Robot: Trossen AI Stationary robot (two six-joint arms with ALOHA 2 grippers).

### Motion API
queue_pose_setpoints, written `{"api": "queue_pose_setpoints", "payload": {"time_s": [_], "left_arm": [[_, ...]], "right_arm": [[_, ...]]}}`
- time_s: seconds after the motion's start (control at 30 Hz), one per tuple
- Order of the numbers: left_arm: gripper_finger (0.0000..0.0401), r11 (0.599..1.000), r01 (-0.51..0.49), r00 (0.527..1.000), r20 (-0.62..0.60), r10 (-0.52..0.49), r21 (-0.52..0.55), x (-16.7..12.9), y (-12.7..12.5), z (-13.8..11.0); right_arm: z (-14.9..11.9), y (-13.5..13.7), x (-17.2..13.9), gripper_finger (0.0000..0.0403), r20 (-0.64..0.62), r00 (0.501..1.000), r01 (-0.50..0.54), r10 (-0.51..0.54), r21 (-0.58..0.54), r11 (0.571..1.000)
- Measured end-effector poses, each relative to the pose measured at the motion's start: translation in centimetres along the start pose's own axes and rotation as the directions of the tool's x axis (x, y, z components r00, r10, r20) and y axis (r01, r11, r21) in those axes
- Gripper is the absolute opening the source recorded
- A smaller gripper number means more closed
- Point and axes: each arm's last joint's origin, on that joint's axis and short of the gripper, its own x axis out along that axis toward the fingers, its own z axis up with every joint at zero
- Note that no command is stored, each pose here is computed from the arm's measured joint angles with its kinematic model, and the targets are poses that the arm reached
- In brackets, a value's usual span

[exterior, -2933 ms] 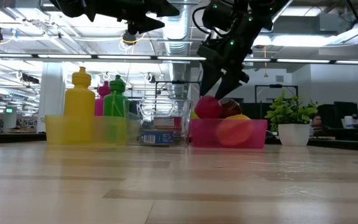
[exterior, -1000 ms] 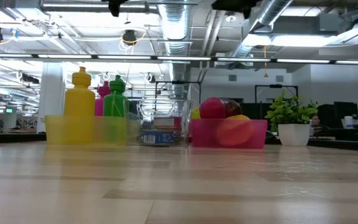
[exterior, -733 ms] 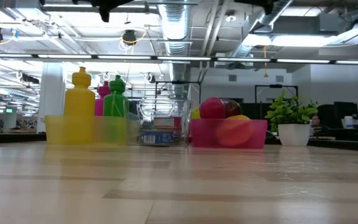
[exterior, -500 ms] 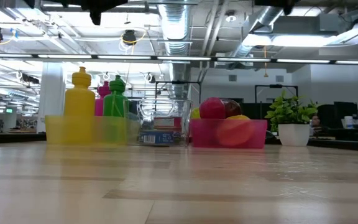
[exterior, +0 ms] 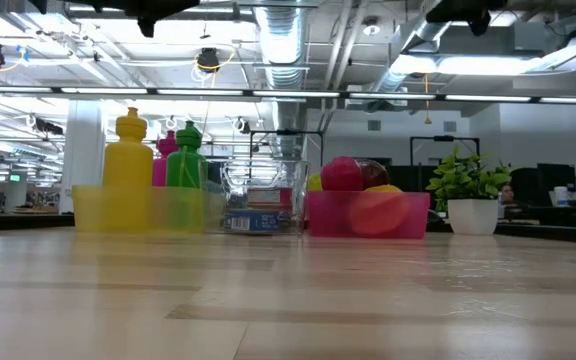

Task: Pick & Place Food Item
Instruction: Return to Home Position

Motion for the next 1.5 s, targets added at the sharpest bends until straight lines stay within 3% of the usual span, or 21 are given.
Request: {"api": "queue_pose_setpoints", "payload": {"time_s": [0.2,0.53,0.97,1.17,1.37,1.5], "left_arm": [[0.0006,1.0,-0.007,0.996,-0.088,0.009,0.03,-2.5,0.0,-0.3],[0.0006,0.997,-0.066,0.997,-0.031,0.067,0.042,-6.4,0.2,0.5],[0.0006,0.997,-0.07,0.998,-0.002,0.07,0.026,-8.0,0.1,0.7],[0.0006,0.998,-0.058,0.998,-0.013,0.058,0.008,-7.8,0.0,0.6],[0.0006,0.998,-0.059,0.998,-0.012,0.059,0.014,-7.8,0.0,0.6],[0.0006,0.998,-0.06,0.998,-0.013,0.06,0.016,-7.8,0.1,0.6]], "right_arm": [[-0.6,0.0,-0.5,0.001,-0.049,0.999,-0.003,0.0,-0.062,0.998],[-1.3,-0.3,-5.1,0.001,0.05,0.999,0.002,0.001,-0.065,0.998],[-2.5,-0.6,-10.3,0.001,0.213,0.977,0.009,0.001,-0.047,0.999],[-2.9,-0.5,-9.3,0.001,0.243,0.97,0.01,0.001,-0.046,0.999],[-5.8,-0.3,-5.8,0.001,0.232,0.973,0.009,0.001,-0.041,0.999],[-7.4,-0.4,-5.3,0.001,0.223,0.974,0.032,-0.027,-0.02,0.999]]}}
